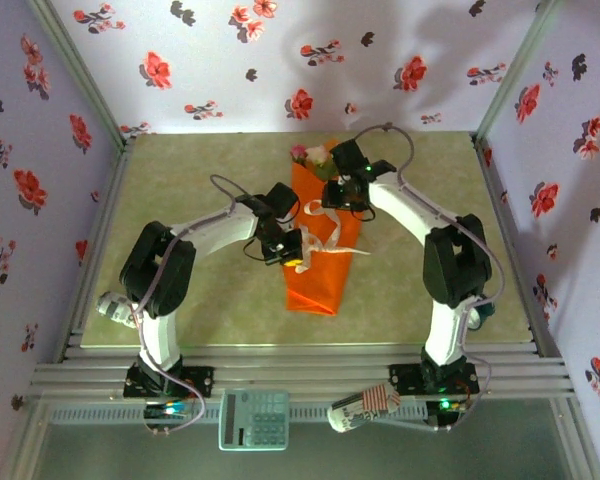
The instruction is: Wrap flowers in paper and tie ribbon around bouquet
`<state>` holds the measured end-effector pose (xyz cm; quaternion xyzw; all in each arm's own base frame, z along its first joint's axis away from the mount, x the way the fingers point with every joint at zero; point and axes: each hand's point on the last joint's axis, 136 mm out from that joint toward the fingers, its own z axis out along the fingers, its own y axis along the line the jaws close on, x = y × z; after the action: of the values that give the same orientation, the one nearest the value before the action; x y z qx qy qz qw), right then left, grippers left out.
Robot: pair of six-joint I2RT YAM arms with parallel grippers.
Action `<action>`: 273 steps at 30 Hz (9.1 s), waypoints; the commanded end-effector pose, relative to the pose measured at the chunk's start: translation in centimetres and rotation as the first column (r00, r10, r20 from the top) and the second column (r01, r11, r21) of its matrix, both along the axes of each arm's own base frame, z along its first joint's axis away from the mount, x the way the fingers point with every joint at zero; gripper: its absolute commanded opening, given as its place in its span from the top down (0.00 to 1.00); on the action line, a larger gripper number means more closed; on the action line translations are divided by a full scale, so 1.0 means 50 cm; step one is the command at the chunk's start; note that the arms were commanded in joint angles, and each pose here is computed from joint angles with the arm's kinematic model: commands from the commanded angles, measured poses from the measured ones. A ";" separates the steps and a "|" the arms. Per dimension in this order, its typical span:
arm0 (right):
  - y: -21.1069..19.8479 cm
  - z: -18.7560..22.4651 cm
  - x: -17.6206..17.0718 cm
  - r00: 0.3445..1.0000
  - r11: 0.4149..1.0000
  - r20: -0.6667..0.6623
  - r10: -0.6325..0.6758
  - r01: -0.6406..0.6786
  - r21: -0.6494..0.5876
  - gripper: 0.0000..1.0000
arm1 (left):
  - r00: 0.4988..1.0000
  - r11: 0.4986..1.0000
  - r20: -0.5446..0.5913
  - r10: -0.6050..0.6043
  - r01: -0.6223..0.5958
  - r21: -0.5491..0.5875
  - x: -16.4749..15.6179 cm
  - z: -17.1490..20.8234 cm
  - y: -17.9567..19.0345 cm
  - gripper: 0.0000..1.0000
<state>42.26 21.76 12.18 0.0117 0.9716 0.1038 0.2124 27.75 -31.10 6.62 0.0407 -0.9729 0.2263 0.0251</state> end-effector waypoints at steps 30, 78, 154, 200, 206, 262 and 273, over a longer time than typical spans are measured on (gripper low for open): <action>-0.057 -0.062 -0.009 0.974 0.978 -0.128 -0.189 0.175 -0.113 1.00 | 0.994 0.968 0.091 -0.056 0.032 0.249 0.055 0.147 0.138 1.00; -0.405 -0.021 -0.071 0.889 0.852 -0.027 -0.458 0.430 -0.299 1.00 | 0.815 0.761 0.117 0.567 -0.573 0.303 0.205 0.040 0.513 1.00; -0.704 -0.088 -0.100 0.454 0.458 -0.199 -0.868 0.888 0.031 1.00 | 0.385 0.386 -0.029 0.923 -0.920 0.075 0.165 -0.010 0.754 1.00; -0.553 -0.098 -0.146 0.557 0.573 -0.259 -0.789 0.819 0.016 1.00 | 0.621 0.583 -0.011 0.784 -0.730 0.357 0.027 0.042 0.586 0.54; -0.540 -0.094 -0.136 0.576 0.590 -0.262 -0.774 0.807 0.029 1.00 | 0.577 0.527 0.038 0.816 -0.769 0.362 0.006 0.109 0.547 0.31; -0.513 -0.092 -0.136 0.631 0.647 -0.253 -0.733 0.762 0.025 1.00 | 0.419 0.409 0.008 0.908 -0.890 0.204 0.244 0.063 0.355 1.00; -0.496 -0.081 -0.129 0.663 0.678 -0.247 -0.706 0.734 0.030 1.00 | 0.708 0.709 -0.033 0.705 -0.705 0.030 0.204 0.194 0.156 1.00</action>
<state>35.82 -3.10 6.87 0.4328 0.8903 0.0768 0.1187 39.03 -21.71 14.26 0.4609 -0.8633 0.1993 -0.0506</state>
